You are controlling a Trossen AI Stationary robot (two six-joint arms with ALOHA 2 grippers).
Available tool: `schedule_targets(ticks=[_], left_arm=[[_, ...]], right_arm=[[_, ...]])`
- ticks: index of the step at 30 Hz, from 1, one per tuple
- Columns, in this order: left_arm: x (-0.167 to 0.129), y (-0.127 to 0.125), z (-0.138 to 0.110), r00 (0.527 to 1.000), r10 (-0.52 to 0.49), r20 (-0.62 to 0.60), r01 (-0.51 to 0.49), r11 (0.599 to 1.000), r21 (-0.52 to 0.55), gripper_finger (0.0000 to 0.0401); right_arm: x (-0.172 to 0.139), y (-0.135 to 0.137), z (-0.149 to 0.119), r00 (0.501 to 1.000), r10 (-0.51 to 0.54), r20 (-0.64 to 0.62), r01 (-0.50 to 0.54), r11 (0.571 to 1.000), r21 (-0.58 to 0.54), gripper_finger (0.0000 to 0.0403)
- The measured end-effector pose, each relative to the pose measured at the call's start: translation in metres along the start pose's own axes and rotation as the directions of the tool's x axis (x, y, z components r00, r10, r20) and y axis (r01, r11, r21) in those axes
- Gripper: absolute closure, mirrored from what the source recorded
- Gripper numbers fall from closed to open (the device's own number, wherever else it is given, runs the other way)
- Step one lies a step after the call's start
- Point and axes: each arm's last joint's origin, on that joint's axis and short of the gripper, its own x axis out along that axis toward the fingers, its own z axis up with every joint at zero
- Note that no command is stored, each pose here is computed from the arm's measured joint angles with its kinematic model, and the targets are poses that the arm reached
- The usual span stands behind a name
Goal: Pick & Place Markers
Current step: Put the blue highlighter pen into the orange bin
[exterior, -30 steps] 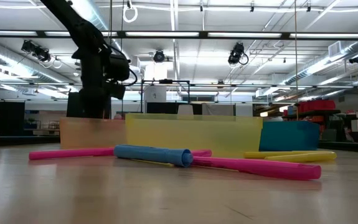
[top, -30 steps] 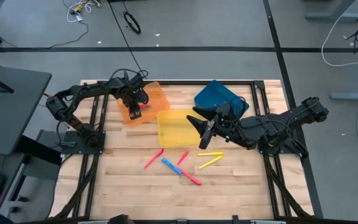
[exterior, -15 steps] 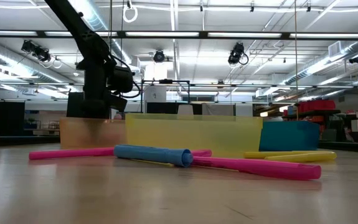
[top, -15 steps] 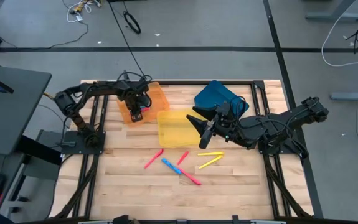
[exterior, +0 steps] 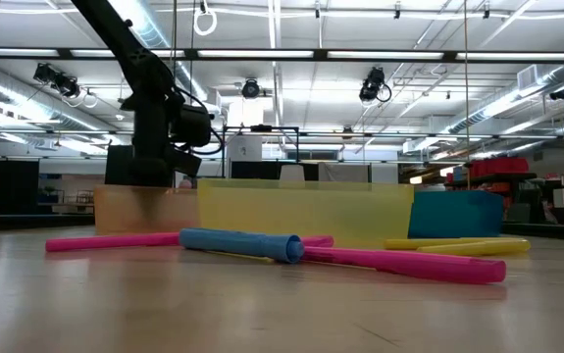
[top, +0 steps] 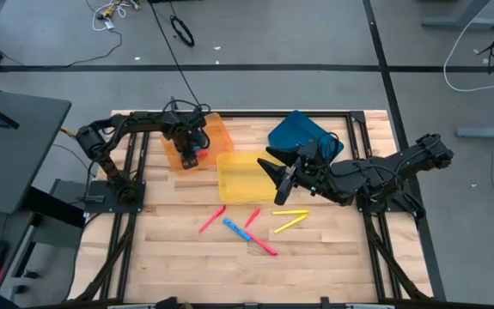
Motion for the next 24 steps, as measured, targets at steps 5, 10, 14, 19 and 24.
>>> schedule_targets(ticks=[5,10,14,19,24], left_arm=[[-0.013,0.000,0.002,0.999,-0.010,-0.044,0.011,1.000,0.017,0.0204],[-0.052,-0.001,0.008,0.998,0.043,0.041,-0.045,0.998,0.053,0.0210],[-0.098,-0.009,0.007,0.986,0.112,0.126,-0.122,0.990,0.071,0.0222],[-0.158,-0.030,0.000,0.961,0.140,0.238,-0.159,0.985,0.066,0.0228],[-0.207,-0.054,-0.016,0.926,0.137,0.351,-0.159,0.987,0.035,0.0229]], right_arm=[[0.000,0.000,0.000,1.000,0.000,0.000,0.000,1.000,-0.003,0.0197],[0.000,0.000,0.000,1.000,0.000,-0.001,0.000,1.000,-0.009,0.0197],[0.000,0.000,-0.001,1.000,-0.001,-0.004,0.001,1.000,-0.013,0.0197],[0.000,0.000,-0.001,1.000,-0.002,-0.007,0.002,1.000,-0.020,0.0197],[0.000,-0.001,-0.001,1.000,-0.004,-0.012,0.004,1.000,-0.031,0.0197]])
